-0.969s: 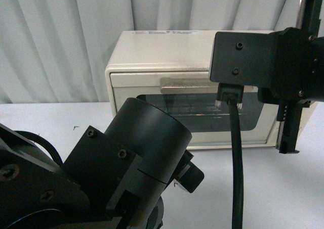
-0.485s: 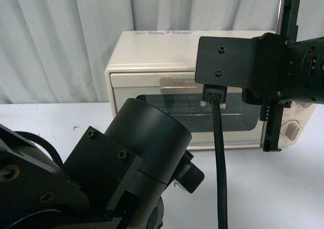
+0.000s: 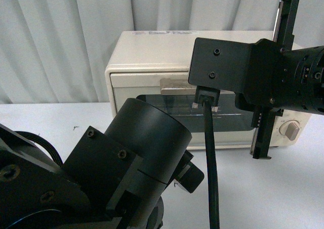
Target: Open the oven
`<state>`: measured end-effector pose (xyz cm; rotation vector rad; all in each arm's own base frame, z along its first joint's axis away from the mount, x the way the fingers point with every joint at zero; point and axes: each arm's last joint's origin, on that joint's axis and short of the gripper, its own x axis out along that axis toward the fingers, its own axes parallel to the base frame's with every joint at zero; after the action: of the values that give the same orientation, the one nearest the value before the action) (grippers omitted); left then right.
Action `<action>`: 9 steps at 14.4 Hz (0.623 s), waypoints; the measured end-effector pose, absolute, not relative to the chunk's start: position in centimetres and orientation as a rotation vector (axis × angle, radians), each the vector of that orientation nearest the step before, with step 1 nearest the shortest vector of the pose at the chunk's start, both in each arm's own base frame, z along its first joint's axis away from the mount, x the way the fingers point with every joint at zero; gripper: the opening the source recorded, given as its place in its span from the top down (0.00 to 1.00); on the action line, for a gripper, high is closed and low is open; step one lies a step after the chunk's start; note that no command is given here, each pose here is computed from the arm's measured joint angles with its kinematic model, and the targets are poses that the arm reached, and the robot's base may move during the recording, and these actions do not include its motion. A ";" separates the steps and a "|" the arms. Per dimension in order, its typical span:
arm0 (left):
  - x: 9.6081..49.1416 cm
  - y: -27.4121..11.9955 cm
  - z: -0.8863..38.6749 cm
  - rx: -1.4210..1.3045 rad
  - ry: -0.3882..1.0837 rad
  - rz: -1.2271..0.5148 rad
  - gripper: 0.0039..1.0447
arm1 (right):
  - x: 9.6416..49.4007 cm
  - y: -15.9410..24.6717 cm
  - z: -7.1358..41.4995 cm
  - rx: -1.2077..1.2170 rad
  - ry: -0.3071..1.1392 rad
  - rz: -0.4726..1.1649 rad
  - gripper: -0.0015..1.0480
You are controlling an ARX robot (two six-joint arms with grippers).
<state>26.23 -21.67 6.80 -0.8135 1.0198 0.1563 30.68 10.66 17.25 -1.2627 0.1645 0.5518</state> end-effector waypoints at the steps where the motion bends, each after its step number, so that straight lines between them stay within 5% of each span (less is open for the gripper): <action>1: 26.2 -21.7 6.8 -0.814 1.020 0.156 0.06 | 30.6 10.6 17.2 -1.260 0.165 0.551 0.98; 9: 26.2 -21.7 6.8 -0.814 1.020 0.156 0.06 | 29.7 9.5 16.8 -1.191 0.209 0.550 0.98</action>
<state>26.23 -21.67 6.80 -0.8135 1.0198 0.1563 29.71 9.47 16.76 -1.1915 0.2091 0.5497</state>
